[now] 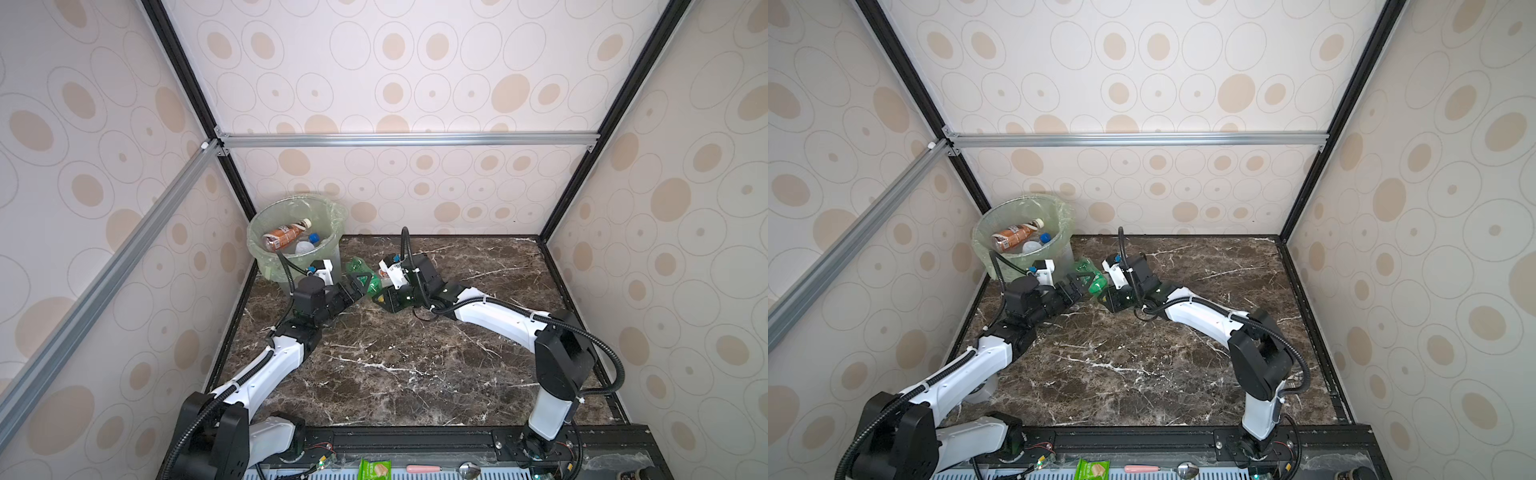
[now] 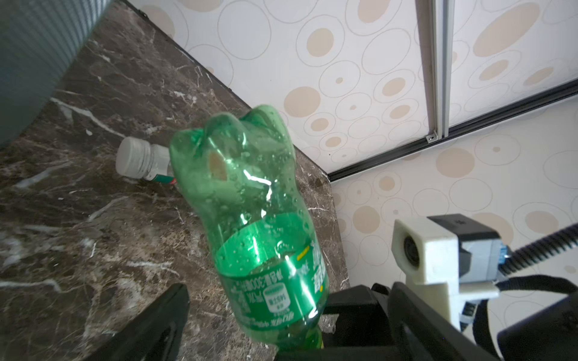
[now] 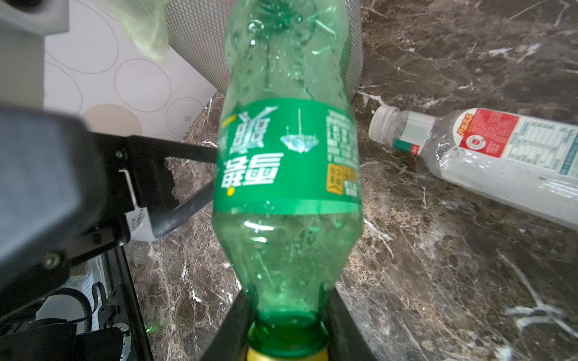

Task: Throw the plastic bottles in the bin
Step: Throw the plastic bottle into the trash bin.

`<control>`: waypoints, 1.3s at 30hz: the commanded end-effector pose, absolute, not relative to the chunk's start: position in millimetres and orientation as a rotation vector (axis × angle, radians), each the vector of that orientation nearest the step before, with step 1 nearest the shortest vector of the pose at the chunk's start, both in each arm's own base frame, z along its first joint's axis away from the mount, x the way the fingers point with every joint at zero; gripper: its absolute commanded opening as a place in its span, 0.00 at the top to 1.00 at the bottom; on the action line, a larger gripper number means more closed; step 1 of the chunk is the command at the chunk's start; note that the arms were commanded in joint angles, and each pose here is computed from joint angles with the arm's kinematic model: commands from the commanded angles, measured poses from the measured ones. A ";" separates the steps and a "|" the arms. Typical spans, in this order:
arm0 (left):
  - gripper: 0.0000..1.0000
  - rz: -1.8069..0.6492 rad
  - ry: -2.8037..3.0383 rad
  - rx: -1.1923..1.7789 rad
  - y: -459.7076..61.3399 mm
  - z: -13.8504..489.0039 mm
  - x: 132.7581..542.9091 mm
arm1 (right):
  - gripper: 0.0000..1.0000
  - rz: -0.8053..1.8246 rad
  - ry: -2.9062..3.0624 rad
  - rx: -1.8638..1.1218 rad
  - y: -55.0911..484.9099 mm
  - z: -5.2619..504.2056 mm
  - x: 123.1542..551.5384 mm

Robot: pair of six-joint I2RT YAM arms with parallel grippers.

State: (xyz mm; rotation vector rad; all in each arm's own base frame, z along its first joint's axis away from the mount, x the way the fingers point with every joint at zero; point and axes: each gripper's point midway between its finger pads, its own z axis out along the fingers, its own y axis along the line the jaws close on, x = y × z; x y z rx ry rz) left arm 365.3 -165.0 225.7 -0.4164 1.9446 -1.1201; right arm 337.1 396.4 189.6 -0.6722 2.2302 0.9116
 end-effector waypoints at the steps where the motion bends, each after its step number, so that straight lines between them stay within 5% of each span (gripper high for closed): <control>1: 0.01 -1.147 1.837 -0.410 -170.7 262.7 378.8 | 0.73 0.910 2.178 -0.697 393.3 207.0 329.9; 29: 0.12 -1.147 1.777 -0.406 -190.1 286.1 397.4 | 0.73 1.004 2.053 -0.701 393.5 237.5 319.2; 39: 0.28 -1.120 1.767 -0.385 -188.3 293.7 398.4 | 0.73 0.981 2.056 -0.693 392.2 234.4 322.3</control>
